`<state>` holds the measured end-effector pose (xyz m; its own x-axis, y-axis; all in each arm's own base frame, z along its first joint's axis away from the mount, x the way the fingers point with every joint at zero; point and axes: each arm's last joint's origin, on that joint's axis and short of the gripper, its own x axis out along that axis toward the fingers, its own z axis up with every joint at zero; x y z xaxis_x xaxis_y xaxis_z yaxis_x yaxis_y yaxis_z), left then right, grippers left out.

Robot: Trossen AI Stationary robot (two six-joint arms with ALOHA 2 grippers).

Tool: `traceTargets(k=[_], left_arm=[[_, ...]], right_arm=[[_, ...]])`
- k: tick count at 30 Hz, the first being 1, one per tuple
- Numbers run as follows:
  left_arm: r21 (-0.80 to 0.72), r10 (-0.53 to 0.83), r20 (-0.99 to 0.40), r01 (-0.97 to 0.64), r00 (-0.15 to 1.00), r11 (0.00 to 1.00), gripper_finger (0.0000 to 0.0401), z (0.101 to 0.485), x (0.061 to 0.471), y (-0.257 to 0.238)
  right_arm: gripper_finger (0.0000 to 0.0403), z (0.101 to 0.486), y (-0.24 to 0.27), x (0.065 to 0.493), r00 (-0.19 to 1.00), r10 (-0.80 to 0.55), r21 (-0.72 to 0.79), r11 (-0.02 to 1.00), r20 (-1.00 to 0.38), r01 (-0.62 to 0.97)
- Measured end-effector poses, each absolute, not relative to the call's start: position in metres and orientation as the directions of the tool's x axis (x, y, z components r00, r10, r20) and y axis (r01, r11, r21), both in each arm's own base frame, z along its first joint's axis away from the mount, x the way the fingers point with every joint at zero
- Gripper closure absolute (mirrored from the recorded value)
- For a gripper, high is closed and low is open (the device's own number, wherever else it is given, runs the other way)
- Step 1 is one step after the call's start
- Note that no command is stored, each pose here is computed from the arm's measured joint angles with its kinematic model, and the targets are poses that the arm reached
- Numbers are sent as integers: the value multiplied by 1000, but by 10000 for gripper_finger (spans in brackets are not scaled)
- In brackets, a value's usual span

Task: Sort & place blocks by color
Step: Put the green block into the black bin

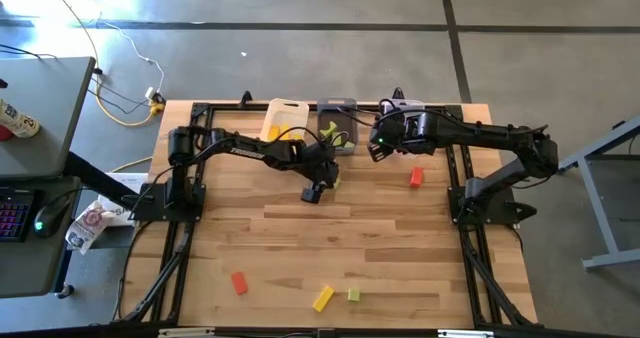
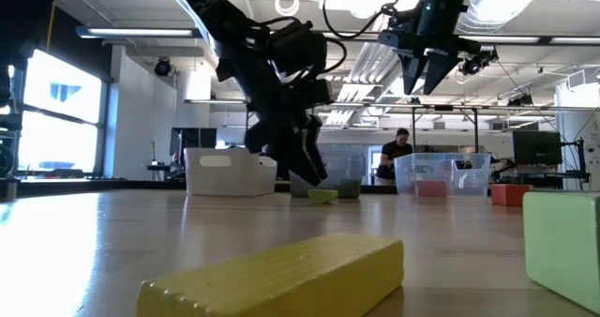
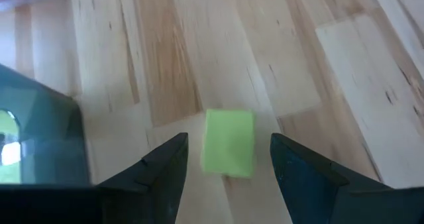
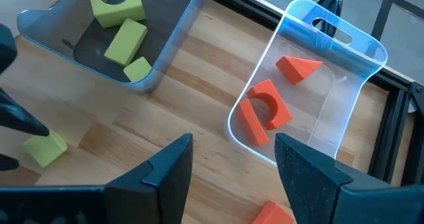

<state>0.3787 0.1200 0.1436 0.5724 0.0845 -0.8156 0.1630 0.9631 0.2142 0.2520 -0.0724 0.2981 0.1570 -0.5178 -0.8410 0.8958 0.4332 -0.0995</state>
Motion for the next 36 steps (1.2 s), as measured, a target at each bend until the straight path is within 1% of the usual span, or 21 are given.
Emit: traceTargets(k=[2,5,11,24,28,30,36], left_arm=[[217,86,-812,162,578,963,199,140,381,121],[223,105,-824,148,557,963,199,132,382,122],[229,114,-824,142,555,963,199,128,382,124],[207,98,-831,141,547,968,199,124,382,127],[203,98,-840,142,534,969,199,120,382,126],[172,69,-843,145,534,974,199,117,382,123],[167,63,-845,150,531,974,205,115,383,122]], right_arm=[[201,298,-72,252,160,-514,-96,435,-843,895],[201,298,-72,253,165,-510,-89,437,-844,895],[201,298,-72,253,169,-503,-83,440,-848,894],[201,298,-72,254,180,-495,-70,445,-850,893],[201,298,-68,255,189,-490,-66,458,-851,887],[201,298,-66,256,195,-488,-66,467,-851,882],[201,298,-59,257,208,-485,-65,488,-850,870]])
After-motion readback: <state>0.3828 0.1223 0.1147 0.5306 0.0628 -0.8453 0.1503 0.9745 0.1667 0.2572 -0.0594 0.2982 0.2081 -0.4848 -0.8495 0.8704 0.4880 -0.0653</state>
